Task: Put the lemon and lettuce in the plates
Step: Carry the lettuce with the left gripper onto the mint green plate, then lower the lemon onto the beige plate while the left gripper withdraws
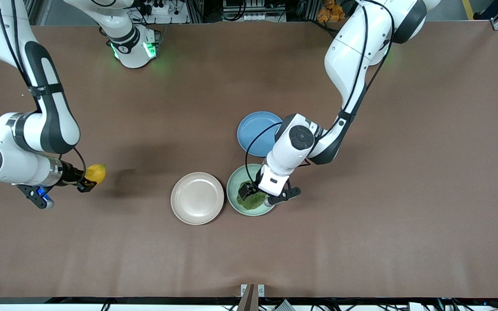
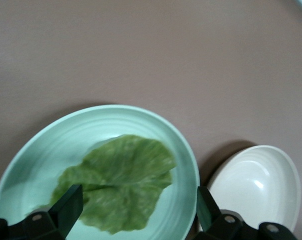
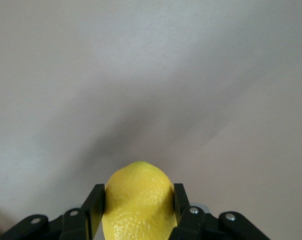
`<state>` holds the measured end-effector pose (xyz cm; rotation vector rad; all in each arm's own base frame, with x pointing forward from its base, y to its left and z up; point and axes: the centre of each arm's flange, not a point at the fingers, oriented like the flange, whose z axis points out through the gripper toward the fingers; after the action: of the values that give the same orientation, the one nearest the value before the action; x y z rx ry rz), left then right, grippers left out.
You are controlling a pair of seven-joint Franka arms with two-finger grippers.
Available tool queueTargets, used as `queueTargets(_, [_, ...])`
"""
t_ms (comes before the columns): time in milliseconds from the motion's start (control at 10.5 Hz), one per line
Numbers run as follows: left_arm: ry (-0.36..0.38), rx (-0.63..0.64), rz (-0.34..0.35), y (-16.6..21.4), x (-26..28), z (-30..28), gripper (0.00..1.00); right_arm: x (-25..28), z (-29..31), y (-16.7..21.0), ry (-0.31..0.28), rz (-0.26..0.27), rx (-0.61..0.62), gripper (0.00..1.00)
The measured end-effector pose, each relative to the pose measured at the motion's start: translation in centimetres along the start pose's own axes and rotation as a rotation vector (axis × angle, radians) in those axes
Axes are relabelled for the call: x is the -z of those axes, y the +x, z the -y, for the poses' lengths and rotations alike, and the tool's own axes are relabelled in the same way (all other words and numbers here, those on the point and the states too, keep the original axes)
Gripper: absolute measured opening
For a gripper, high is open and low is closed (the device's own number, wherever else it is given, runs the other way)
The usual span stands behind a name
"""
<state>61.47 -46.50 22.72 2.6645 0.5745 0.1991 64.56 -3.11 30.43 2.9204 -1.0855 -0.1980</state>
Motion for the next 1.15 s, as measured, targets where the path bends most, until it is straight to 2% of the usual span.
queueTargets(286, [0.094, -0.002, 0.047, 1.2, 1.2, 0.6, 1.0, 1.5, 5.4, -3.8, 0.01, -0.026, -0.028, 0.61])
queueTargets(573, [0.191, -0.096, 0.101, 2.8, 2.9, 1.9, 1.0, 1.8, 8.3, -6.3, 0.021, -0.042, -0.092, 0.61])
queueTargets(955, [0.273, -0.204, 0.184, 7.3, 7.0, 4.9, 1.0, 1.3, 13.8, -11.3, 0.089, -0.054, -0.189, 0.61])
queueTargets(1145, [0.339, -0.279, 0.211, 8.4, 8.8, 6.0, 1.0, 0.4, 16.5, -13.6, 0.118, -0.068, -0.227, 0.61])
